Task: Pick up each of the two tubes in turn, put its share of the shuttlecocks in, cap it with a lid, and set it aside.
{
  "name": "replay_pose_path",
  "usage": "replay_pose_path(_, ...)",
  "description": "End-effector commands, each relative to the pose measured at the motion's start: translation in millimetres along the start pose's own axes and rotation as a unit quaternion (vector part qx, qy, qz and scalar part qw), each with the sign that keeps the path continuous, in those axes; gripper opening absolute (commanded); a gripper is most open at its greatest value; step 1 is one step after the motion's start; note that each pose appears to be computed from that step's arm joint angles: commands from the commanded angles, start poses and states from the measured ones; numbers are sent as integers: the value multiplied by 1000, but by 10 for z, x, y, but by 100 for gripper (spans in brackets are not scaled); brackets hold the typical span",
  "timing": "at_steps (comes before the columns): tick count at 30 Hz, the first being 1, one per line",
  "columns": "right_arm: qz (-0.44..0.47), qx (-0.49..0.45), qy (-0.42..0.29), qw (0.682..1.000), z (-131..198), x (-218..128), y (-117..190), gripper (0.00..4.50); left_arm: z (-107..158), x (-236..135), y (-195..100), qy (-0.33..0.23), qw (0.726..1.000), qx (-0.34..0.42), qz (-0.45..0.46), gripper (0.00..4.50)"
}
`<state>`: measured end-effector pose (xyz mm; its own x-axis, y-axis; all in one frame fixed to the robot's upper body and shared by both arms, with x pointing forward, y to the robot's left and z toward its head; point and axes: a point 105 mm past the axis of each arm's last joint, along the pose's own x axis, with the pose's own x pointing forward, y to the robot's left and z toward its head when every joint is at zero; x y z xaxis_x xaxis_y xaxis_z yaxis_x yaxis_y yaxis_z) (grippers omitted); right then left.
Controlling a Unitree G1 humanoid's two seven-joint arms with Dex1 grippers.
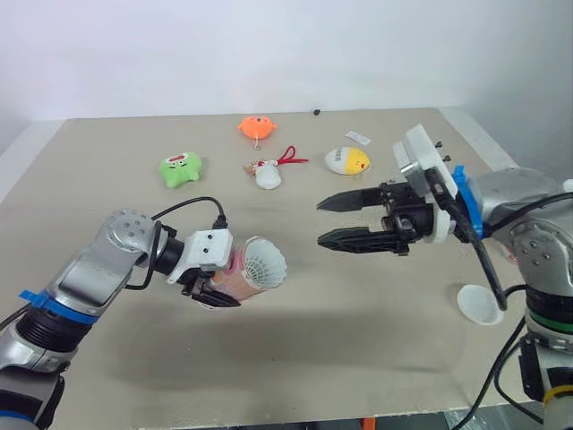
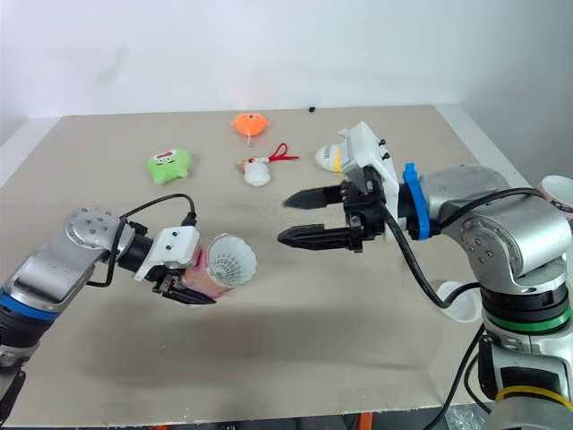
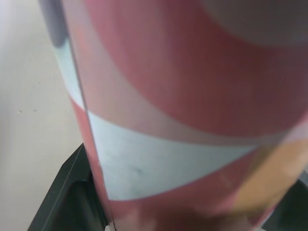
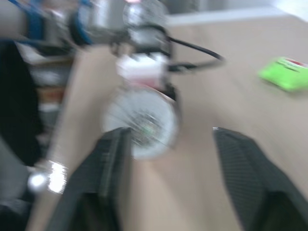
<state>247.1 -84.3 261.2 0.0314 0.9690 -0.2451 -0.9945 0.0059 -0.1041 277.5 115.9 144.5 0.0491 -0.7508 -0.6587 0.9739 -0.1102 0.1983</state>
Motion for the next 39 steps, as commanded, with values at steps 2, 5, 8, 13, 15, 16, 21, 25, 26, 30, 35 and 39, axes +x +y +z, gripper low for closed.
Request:
replay_pose_path(2, 43, 2, 16, 999, 39, 131, 103, 100, 6, 47, 20, 3, 1000, 8, -8, 305)
replay_pose_path(5, 52, 16, 25, 998, 2, 199, 80, 8, -13, 36, 7, 5, 1000, 6, -6, 305)
replay_pose_path(8, 36, 41, 59, 997, -93, 387, -78, 8, -27, 37, -10, 6, 1000, 2, -5, 305)
replay_pose_path(13, 46, 57, 111, 991, -144, 598, -174, 8, -19, 37, -1, 5, 1000, 1, -4, 305)
replay_pose_path(15, 55, 61, 117, 990, -126, 662, -180, 8, -17, 37, 2, 5, 1000, 1, -3, 305)
replay_pose_path(16, 60, 62, 122, 989, -127, 697, -174, 8, -15, 36, 6, 5, 1000, 1, -2, 305)
replay_pose_path(21, 69, 80, 155, 982, -177, 927, -180, 8, -19, 31, 4, 5, 1000, -1, 0, 305)
replay_pose_path(25, 69, 91, 166, 980, -135, 1073, -228, 8, -21, 24, 18, 6, 1000, -2, 1, 305)
replay_pose_path(26, 75, 94, 169, 978, -117, 1109, -224, 8, -22, 19, 23, 6, 1000, -2, 2, 305)
replay_pose_path(30, 111, 106, 181, 971, -40, 1244, -158, 8, -38, 0, 22, 7, 1000, -4, 7, 305)
replay_pose_path(35, 137, 104, 193, 966, -47, 1333, -79, 8, -47, -9, 15, 6, 1000, -9, 13, 305)
replay_pose_path(39, 134, 107, 194, 966, -95, 1302, -98, 8, -44, -15, 6, 5, 1000, -11, 16, 305)
